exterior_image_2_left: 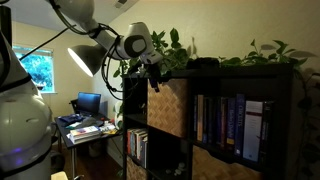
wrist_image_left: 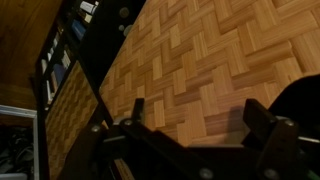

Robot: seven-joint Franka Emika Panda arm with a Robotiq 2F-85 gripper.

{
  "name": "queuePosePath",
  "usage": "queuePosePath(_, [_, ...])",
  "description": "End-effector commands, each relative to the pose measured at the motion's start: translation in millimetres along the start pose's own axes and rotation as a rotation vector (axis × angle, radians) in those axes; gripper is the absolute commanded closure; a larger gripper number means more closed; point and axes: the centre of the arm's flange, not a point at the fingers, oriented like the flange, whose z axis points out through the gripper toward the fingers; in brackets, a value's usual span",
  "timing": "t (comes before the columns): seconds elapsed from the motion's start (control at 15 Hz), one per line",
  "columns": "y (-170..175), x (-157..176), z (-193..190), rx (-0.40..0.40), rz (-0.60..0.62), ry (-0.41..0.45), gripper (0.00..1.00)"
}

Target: Open the top drawer, put the objects on the counter in, then close the drawer

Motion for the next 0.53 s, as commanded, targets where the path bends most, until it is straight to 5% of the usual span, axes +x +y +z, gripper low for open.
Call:
queuePosePath(0.0, [-6.8, -2.5, -5.9, 0.033, 0.033, 0.024, 0.00])
queuePosePath(0.47, [-14.6, -1.9, -12.2, 0.091, 0.062, 0.064, 0.00])
